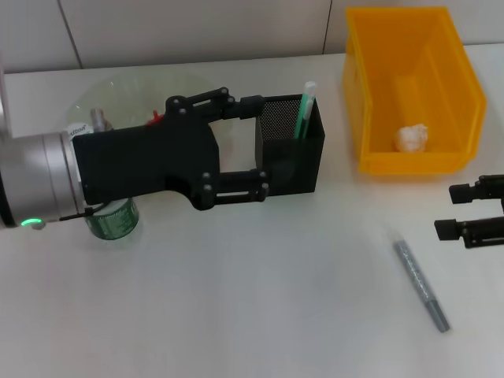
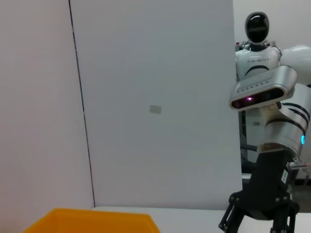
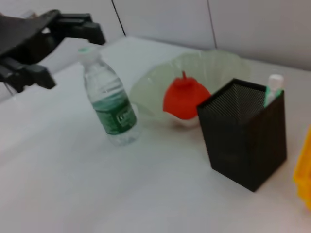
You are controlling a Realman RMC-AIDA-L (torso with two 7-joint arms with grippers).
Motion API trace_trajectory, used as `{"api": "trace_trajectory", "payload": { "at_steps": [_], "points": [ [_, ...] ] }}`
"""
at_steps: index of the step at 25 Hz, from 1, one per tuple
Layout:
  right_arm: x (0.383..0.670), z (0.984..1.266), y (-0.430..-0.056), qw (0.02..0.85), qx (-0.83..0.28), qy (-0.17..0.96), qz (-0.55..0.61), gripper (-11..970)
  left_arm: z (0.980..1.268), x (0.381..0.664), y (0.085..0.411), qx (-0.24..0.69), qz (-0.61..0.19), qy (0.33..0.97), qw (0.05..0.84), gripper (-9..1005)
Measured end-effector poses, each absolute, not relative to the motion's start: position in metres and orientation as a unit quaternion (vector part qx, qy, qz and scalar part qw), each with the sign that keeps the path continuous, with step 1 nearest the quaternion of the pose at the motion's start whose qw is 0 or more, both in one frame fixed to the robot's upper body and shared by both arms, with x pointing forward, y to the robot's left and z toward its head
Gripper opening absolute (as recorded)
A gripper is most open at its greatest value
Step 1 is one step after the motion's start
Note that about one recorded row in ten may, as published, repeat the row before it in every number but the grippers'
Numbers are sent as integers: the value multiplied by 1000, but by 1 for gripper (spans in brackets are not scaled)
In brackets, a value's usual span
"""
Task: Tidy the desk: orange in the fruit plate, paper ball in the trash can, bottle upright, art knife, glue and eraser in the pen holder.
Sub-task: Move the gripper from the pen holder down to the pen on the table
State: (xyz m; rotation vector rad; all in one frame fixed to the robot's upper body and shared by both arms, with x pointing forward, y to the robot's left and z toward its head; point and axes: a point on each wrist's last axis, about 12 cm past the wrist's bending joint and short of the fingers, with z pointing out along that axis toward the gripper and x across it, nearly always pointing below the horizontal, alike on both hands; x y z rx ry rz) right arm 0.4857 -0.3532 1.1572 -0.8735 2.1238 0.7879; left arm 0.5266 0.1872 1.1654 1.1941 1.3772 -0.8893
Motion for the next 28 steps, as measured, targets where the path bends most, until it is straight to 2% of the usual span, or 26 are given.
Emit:
{"api": "trace_trajectory", "payload": {
  "at_steps": [7,12,19,28],
  "points": [
    [514,1179,-326,265,-351,863,248,712,1144,528,192,483,-384,600,510,810],
    [529,1184,-307,209,-374,880,208,712,1134,528,191,485,-381,600,509,810],
    [544,1181,-282,129,-398,894,158,711,1129,529,189,482,-388,605,502,810],
    [554,1170,-264,88,-408,900,127,710,1130,529,182,491,-393,598,497,810]
  ]
}}
